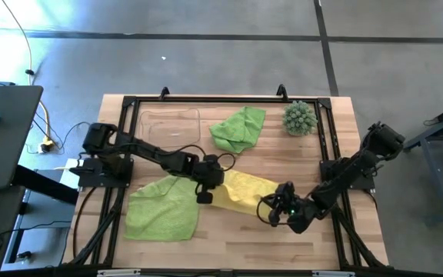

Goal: Roll microfiber towels into tight, uniform cylinder then place into a basket
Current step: Fold the yellow towel

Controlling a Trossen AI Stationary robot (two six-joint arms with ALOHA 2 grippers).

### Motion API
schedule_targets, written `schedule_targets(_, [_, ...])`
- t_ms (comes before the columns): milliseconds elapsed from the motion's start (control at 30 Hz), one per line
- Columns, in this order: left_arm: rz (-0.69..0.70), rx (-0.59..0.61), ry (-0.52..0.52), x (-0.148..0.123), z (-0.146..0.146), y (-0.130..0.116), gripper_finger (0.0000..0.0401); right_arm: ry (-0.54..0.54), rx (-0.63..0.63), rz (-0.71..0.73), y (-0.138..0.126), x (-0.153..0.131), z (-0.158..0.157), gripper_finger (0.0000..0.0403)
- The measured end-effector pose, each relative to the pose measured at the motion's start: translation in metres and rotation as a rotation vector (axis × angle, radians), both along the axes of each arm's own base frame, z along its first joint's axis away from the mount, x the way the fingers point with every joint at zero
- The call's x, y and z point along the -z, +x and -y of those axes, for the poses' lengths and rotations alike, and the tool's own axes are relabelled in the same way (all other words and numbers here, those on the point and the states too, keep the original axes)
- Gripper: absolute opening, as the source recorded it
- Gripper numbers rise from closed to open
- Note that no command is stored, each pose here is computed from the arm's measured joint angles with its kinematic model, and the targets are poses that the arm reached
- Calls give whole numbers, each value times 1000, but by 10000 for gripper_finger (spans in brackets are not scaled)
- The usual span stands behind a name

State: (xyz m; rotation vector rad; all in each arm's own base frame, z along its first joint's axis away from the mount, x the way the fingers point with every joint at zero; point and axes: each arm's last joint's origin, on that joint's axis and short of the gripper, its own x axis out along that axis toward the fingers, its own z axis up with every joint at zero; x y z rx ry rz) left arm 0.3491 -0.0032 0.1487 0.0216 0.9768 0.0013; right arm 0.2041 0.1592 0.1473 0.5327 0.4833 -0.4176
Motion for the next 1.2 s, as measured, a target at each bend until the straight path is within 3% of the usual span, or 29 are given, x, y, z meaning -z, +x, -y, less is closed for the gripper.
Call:
schedule_targets(333, [-9,0,46,15,-10,5,1,-20,61,-73,-5,7,9,0])
schedule_targets(600, [20,-5,202,9,-17,10,1,-53,114,-135,-12,12,16,0])
schedule_targets(833, [63,28,276,-8,-19,22,1,-117,120,-199,-14,5,17,0])
schedule_targets(967, [21,64,281,-10,-19,24,1,-153,121,-235,-11,-6,15,0])
schedule_targets(1200, [-65,44,254,-6,-19,18,1,-43,209,-195,-12,-5,15,0])
